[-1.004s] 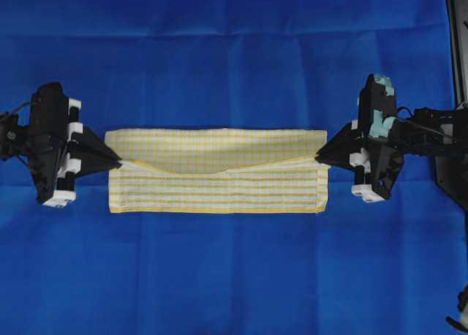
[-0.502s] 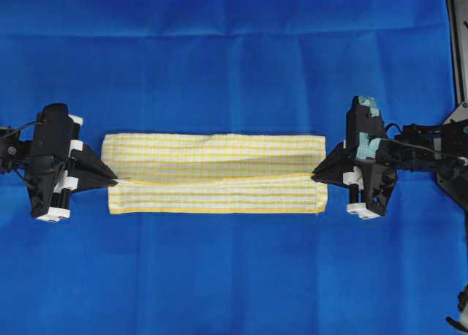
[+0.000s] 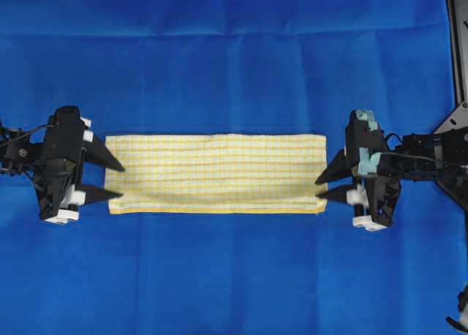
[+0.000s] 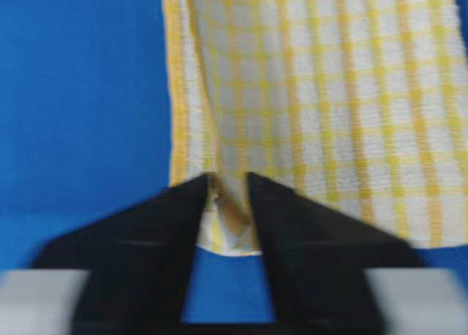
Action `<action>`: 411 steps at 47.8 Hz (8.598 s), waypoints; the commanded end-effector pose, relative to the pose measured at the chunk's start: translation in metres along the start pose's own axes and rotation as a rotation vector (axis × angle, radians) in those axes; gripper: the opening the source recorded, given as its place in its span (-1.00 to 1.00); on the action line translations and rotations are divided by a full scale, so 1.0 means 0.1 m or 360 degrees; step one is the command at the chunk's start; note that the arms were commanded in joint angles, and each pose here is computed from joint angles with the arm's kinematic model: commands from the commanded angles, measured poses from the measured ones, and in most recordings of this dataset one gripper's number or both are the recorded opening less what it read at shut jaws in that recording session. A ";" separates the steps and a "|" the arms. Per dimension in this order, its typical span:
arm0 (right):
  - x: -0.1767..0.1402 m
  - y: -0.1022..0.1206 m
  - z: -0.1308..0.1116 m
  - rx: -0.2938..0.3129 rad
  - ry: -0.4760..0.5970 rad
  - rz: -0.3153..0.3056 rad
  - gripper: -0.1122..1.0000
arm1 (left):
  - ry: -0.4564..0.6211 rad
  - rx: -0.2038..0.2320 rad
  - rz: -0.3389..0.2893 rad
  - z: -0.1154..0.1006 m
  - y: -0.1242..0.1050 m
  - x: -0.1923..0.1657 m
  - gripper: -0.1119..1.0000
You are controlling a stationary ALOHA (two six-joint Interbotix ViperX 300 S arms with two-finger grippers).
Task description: Fold the yellow towel.
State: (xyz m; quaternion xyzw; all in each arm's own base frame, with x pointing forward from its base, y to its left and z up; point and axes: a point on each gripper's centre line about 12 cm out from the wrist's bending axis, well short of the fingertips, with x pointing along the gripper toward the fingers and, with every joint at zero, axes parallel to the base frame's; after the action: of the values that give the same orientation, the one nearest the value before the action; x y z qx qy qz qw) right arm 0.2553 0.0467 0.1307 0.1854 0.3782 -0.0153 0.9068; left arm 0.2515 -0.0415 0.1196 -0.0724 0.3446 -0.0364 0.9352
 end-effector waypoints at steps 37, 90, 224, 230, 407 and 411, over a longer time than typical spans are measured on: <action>-0.04 -0.79 0.38 0.0167 -0.0084 -0.0339 0.60 | 0.0061 -0.0097 0.0344 0.18 0.72 -0.05 0.38; 0.18 -0.84 0.28 0.0139 0.0152 -0.0363 -0.73 | 0.0487 -0.0119 0.0348 0.11 0.77 0.20 -0.76; -0.61 -2.22 2.00 0.0280 -0.0601 -0.0859 -0.73 | -0.0407 0.0118 -0.0070 2.41 -0.48 1.00 -0.76; -0.62 -2.23 1.99 0.0276 -0.0595 -0.0862 -0.73 | -0.0418 0.0125 -0.0080 2.49 -0.53 1.11 -0.76; -0.46 -1.20 1.49 -0.0006 -0.0604 -0.0543 0.44 | -0.0373 -0.0078 0.0339 1.39 0.75 0.02 0.69; -0.46 -1.20 1.49 -0.0002 -0.0612 -0.0542 0.44 | -0.0370 -0.0099 0.0381 1.37 0.87 0.03 0.70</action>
State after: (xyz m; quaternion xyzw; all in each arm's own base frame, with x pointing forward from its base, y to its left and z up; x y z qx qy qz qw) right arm 0.3023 -0.1211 0.2081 0.1135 0.2469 -0.2017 0.9410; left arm 0.3400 0.0494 0.1972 -0.0645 0.2602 0.0838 0.9597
